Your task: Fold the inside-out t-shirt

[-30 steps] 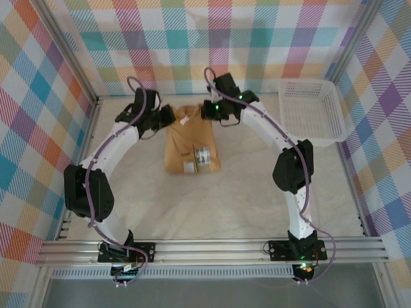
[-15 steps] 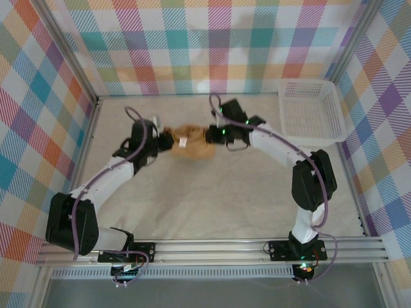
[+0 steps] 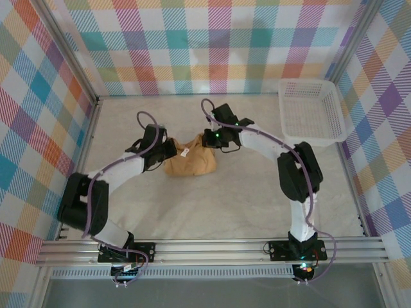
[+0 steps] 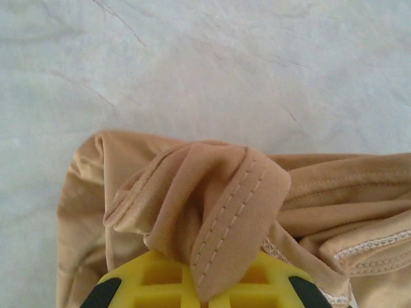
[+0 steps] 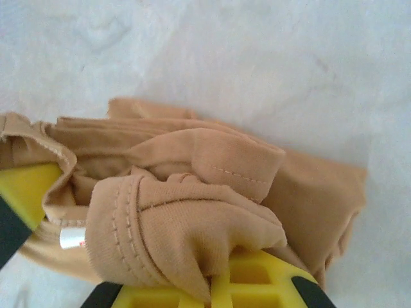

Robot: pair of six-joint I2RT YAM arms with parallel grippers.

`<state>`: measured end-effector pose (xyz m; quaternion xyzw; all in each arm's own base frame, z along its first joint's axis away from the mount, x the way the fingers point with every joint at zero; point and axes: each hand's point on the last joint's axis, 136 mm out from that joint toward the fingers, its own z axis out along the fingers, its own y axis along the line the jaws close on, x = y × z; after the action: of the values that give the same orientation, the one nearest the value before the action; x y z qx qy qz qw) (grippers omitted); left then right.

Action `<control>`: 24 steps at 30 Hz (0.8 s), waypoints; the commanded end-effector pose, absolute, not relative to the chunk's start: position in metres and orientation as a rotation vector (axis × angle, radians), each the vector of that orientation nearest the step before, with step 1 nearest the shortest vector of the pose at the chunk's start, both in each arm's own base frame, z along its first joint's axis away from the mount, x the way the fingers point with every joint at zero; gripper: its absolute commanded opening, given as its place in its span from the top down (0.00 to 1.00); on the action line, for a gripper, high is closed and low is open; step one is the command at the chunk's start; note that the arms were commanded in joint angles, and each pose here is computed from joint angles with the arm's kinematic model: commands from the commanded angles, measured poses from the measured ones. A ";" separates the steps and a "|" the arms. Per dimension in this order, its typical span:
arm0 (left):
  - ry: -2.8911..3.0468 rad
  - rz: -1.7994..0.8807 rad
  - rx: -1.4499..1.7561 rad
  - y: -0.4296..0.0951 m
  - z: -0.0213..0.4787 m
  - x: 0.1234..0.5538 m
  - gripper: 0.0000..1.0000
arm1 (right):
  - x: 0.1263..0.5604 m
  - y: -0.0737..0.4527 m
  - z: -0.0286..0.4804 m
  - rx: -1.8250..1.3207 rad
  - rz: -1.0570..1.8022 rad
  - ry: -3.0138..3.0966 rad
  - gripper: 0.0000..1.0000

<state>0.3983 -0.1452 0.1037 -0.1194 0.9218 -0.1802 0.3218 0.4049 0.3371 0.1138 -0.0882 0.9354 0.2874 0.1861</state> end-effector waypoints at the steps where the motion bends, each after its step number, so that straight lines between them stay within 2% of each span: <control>1: 2.533 -0.313 -0.341 -0.127 0.069 0.406 1.00 | 0.412 0.324 0.052 -0.214 0.722 2.796 1.00; 4: 2.601 -0.321 -0.401 -0.121 0.043 0.419 1.00 | 0.422 0.319 0.026 -0.150 0.721 2.855 1.00; 6: 2.630 -0.336 -0.438 -0.118 0.032 0.425 1.00 | 0.426 0.317 0.019 -0.125 0.717 2.882 0.96; 9: 2.657 -0.380 -0.447 -0.125 0.023 0.432 1.00 | 0.434 0.314 0.015 -0.092 0.700 2.890 0.88; 13: 2.695 -0.393 -0.447 -0.129 0.009 0.443 0.98 | 0.454 0.313 0.016 -0.030 0.737 2.866 0.71; 17: 2.666 -0.334 -0.455 -0.117 0.026 0.446 0.73 | 0.466 0.311 0.059 -0.070 0.744 2.790 0.43; 19: 2.600 -0.241 -0.444 -0.102 0.050 0.446 0.55 | 0.468 0.306 0.096 -0.129 0.727 2.699 0.31; 20: 2.549 -0.199 -0.427 -0.095 0.069 0.446 0.30 | 0.467 0.301 0.116 -0.159 0.707 2.643 0.25; 21: 2.506 -0.167 -0.412 -0.088 0.085 0.446 0.00 | 0.467 0.296 0.135 -0.182 0.679 2.592 0.20; 24: 2.371 -0.035 -0.389 -0.063 0.138 0.436 0.00 | 0.461 0.268 0.188 -0.240 0.533 2.435 0.00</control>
<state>0.4410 -0.0975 0.0742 -0.1533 0.9438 -0.0787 0.2819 0.4551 0.2905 0.0965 -0.0544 0.9531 0.2293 0.1899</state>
